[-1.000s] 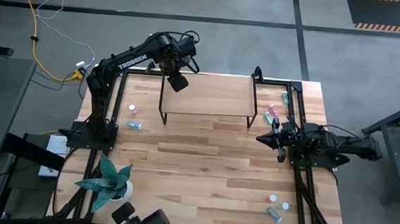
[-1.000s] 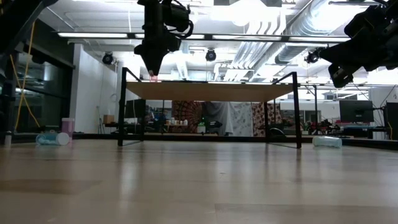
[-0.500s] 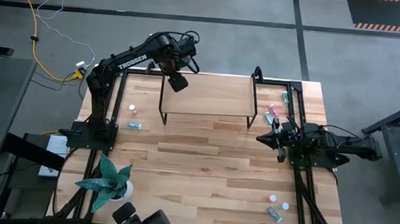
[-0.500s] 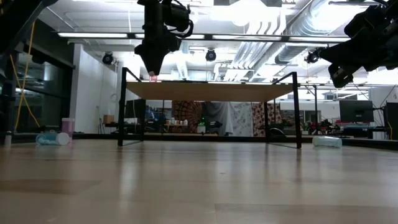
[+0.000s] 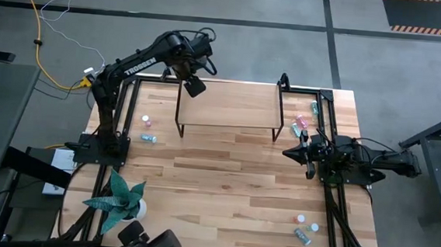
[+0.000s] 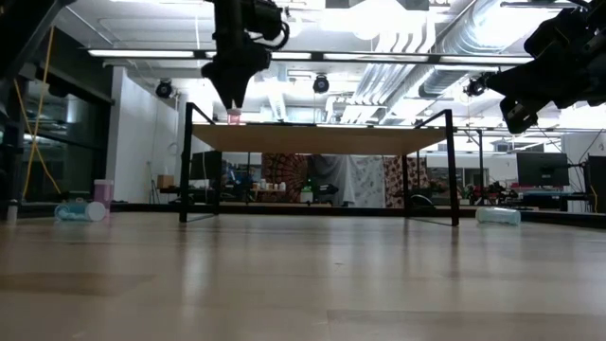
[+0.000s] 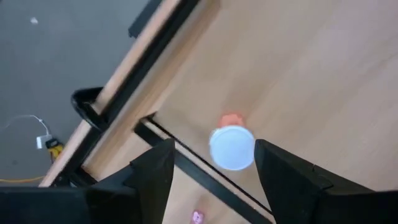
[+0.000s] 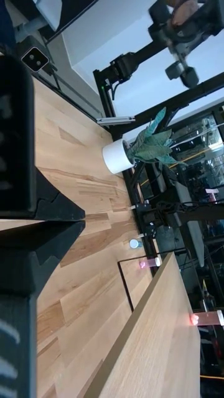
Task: Pick and place medicine bottles onto shelf by color
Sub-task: Put the red pill bottle on the shelf
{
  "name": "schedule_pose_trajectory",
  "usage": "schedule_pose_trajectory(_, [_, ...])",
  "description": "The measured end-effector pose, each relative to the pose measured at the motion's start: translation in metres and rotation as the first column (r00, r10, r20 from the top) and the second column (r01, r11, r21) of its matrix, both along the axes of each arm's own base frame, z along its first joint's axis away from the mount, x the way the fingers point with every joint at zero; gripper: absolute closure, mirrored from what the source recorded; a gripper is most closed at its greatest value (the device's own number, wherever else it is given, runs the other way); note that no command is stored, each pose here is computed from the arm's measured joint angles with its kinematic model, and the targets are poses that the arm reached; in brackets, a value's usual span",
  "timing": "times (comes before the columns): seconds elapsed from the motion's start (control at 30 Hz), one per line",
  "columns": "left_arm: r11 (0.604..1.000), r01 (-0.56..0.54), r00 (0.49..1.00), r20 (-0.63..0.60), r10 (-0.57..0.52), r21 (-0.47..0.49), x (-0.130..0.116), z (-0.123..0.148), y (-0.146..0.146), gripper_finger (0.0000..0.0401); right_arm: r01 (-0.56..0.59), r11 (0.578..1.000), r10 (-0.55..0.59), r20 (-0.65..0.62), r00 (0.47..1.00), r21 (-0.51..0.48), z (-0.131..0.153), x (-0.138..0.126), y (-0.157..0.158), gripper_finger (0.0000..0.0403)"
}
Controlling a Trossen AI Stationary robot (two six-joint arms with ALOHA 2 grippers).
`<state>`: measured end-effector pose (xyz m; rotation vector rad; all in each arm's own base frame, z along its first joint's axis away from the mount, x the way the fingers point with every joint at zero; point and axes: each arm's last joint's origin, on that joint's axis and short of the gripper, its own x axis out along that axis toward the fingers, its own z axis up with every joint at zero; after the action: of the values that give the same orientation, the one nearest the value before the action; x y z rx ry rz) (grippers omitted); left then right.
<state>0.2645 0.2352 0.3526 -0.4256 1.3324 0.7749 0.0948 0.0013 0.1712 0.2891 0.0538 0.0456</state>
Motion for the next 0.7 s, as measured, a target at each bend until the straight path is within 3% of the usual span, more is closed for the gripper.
schedule_pose_trajectory(0.27, [0.974,-0.05,0.966,0.26,-0.01,0.223,-0.03,0.063,-0.02,0.0203,0.0,1.0,0.0,0.0,1.0,0.0,0.0,0.0,0.0,0.0402])
schedule_pose_trajectory(0.43, [0.922,-0.045,0.853,0.496,-0.165,0.384,-0.051,0.099,-0.061,0.0212,0.0,1.0,0.0,0.0,1.0,0.0,0.0,0.0,0.0,0.0402])
schedule_pose_trajectory(0.6, [0.874,-0.032,0.719,0.619,-0.317,0.485,-0.078,0.084,-0.114,0.0221,0.0,1.0,0.0,0.0,1.0,0.0,0.0,0.0,0.0,0.0402])
schedule_pose_trajectory(0.7, [0.868,0.001,0.595,0.697,-0.4,0.497,-0.095,0.053,-0.147,0.0226,0.0,1.0,0.0,0.0,1.0,0.0,0.0,0.0,0.0,0.0402])
